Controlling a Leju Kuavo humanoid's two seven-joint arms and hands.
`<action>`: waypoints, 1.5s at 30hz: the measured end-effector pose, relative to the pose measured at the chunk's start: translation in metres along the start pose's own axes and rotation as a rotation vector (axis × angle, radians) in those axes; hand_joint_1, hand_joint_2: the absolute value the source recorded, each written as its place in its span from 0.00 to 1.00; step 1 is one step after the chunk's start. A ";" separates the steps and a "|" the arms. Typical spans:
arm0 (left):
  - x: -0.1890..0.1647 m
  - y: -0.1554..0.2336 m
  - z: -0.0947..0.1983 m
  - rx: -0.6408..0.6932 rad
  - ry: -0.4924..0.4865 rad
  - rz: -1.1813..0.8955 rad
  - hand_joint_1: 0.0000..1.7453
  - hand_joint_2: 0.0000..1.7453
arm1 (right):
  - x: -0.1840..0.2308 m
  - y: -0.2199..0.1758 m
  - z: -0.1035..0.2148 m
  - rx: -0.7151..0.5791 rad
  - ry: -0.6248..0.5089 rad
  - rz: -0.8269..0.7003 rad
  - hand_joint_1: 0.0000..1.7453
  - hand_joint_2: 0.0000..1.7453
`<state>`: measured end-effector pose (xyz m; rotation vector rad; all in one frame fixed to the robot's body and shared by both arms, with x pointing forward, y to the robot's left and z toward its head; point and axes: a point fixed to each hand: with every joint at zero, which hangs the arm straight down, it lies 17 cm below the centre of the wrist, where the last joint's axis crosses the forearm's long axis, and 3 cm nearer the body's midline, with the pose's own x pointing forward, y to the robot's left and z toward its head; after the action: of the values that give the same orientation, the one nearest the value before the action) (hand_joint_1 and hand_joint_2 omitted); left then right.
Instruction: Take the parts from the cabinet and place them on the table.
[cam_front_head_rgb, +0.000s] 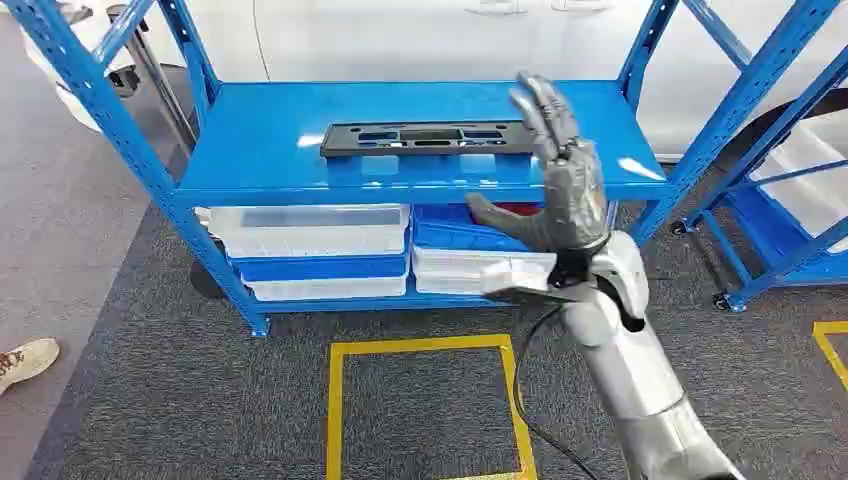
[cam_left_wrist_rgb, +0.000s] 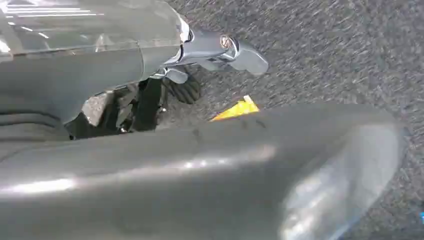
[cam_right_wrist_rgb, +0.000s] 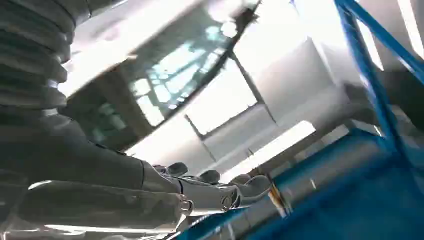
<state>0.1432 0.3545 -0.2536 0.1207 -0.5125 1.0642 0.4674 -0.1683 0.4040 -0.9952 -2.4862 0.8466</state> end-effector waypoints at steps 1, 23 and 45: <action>0.000 -0.001 0.000 -0.001 -0.001 0.001 0.00 0.00 | -0.003 0.016 0.001 0.041 0.001 0.031 0.00 1.00; 0.001 0.005 0.000 0.007 -0.003 -0.003 0.00 0.00 | -0.089 0.122 0.069 0.232 0.211 0.114 0.00 1.00; 0.000 0.007 0.000 0.009 0.000 -0.005 0.00 0.00 | -0.095 0.132 0.078 0.261 0.244 0.090 0.00 0.00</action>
<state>0.1369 0.3576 -0.2548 0.1300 -0.5070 1.0621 0.5626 -0.1902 0.2521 -1.0538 -2.0802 0.9832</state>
